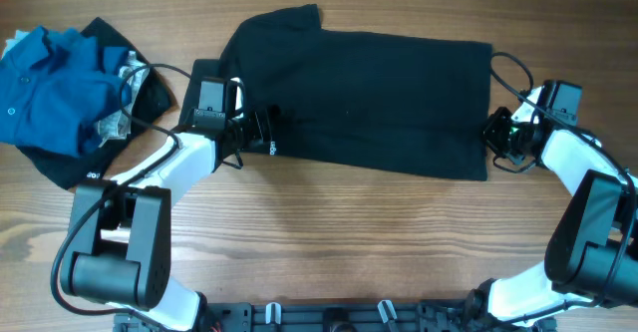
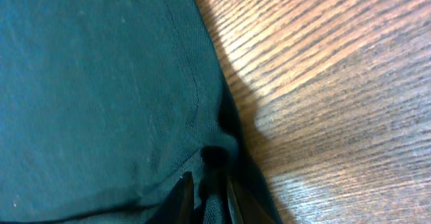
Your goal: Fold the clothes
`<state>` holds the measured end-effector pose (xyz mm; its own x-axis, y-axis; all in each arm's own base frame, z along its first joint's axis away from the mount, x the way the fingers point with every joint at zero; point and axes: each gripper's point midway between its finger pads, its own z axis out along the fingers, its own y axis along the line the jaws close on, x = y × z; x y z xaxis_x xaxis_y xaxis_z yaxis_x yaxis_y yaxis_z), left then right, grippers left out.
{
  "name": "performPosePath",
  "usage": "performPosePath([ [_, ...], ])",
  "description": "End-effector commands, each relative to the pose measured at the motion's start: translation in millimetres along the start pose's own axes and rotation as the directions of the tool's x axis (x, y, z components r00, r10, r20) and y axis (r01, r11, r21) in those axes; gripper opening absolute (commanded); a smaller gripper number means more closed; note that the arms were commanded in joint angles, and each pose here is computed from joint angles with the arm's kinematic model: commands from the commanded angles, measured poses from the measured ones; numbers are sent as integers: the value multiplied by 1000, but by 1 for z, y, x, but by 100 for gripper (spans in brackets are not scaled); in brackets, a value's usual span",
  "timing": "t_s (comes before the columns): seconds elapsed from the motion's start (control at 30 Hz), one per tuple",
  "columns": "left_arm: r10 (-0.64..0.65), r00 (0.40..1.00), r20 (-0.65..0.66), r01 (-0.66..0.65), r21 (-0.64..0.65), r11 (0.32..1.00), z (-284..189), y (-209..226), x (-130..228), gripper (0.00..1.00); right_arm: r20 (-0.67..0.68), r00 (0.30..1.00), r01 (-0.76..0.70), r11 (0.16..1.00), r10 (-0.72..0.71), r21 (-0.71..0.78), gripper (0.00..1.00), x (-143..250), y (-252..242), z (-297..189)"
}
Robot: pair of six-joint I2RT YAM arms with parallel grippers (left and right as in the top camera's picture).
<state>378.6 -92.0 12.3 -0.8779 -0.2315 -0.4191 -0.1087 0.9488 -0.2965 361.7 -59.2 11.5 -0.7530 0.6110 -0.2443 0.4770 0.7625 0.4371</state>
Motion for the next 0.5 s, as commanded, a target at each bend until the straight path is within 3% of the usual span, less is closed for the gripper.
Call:
performPosePath([
  [0.0,11,1000,8,-11,-12,1000,0,3,-4,84,58,998,17,1000,-17,2,53,-17,1,-3],
  [0.07,17,999,35,-18,39,999,-12,-10,-13,86,99,995,19,1000,-17,-21,66,-30,4,-6],
  [0.17,28,991,134,-43,110,993,-45,-32,-41,87,107,994,25,989,-10,-143,71,-44,24,-19],
  [0.2,33,984,175,-59,144,988,-58,-41,-51,83,104,995,29,984,-11,-177,71,-45,30,-23],
  [0.27,39,980,195,-80,207,975,-79,-56,-54,56,78,997,24,974,-7,-226,70,-41,40,-30],
  [0.3,37,984,174,-74,213,974,-79,-56,-49,48,62,998,8,975,6,-224,70,-37,39,-31],
  [0.4,53,995,87,-70,200,977,-65,-55,-28,48,-5,999,-32,979,31,-201,70,-21,33,-29],
  [0.47,91,995,37,-97,192,977,-45,-56,-14,36,-28,999,-43,980,39,-194,70,-16,31,-29],
])
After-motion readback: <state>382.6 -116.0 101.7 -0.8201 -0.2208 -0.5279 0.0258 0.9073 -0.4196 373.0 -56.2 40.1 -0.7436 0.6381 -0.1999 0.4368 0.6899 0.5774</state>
